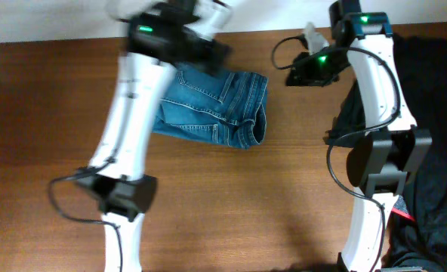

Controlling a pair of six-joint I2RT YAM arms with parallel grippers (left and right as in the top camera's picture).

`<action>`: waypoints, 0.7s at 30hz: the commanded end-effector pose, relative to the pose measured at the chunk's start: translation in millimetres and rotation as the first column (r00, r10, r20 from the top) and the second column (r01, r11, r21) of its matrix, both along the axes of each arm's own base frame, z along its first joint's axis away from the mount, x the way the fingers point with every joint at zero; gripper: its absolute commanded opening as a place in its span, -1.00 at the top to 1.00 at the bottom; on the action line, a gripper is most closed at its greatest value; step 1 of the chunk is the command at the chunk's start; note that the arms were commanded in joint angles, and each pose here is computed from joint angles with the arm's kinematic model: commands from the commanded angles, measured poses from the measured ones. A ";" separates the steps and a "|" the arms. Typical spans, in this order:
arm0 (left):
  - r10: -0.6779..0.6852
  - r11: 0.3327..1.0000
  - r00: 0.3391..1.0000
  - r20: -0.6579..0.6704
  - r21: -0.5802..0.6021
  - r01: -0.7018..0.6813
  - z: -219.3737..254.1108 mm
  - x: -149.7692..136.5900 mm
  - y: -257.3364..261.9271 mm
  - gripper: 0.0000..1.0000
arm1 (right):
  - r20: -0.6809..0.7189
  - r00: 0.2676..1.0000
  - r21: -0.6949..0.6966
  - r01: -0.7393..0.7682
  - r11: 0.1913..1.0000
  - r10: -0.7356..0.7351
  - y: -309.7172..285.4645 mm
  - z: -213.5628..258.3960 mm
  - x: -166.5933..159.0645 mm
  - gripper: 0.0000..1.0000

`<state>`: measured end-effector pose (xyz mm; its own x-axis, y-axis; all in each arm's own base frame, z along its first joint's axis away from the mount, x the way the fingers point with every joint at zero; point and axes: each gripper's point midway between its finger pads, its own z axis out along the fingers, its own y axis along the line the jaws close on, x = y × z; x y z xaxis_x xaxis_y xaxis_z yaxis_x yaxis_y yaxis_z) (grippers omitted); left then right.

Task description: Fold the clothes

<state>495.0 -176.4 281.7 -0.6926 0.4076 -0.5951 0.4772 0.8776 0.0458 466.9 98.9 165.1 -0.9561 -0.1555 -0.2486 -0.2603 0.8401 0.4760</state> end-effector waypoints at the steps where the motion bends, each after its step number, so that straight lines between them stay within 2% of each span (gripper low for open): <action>1: 0.213 0.977 0.977 -0.002 -0.014 -0.213 9.3 12.2 71.8 -0.99 | 0.149 0.965 0.279 -0.250 0.927 0.215 70.7 50.4 -19.1 0.12; 4: 0.254 0.962 0.965 -0.067 -0.084 -0.259 -3.2 18.4 109.4 -0.99 | 0.185 0.939 0.376 -0.340 0.862 0.289 114.0 66.0 -34.0 0.15; 7: 0.265 0.951 0.957 -0.115 -0.129 -0.279 -15.7 20.8 126.8 -0.92 | 0.227 0.911 0.417 -0.410 0.811 0.344 152.4 75.9 -44.4 0.28; 13: 0.225 0.947 0.954 -0.200 -0.185 -0.262 -51.3 22.8 137.6 0.06 | 0.213 0.935 0.380 -0.346 0.858 0.282 210.0 70.3 -31.1 0.30; 18: 0.019 0.918 0.976 -0.215 -0.382 -0.102 -58.6 18.8 109.9 0.24 | 0.182 0.956 0.403 -0.286 0.869 0.230 238.9 58.6 -19.4 0.30; 21: -0.020 0.899 0.973 -0.229 -0.430 -0.082 -67.7 17.3 103.0 0.27 | 0.130 0.967 0.411 -0.254 0.875 0.220 246.5 39.6 -16.3 0.30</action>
<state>519.6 -53.0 206.4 -0.8582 0.1029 -0.5028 0.3068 0.8882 -0.3419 441.9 342.3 232.4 -0.8055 -0.2798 -0.5223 -0.5920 0.4193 0.6883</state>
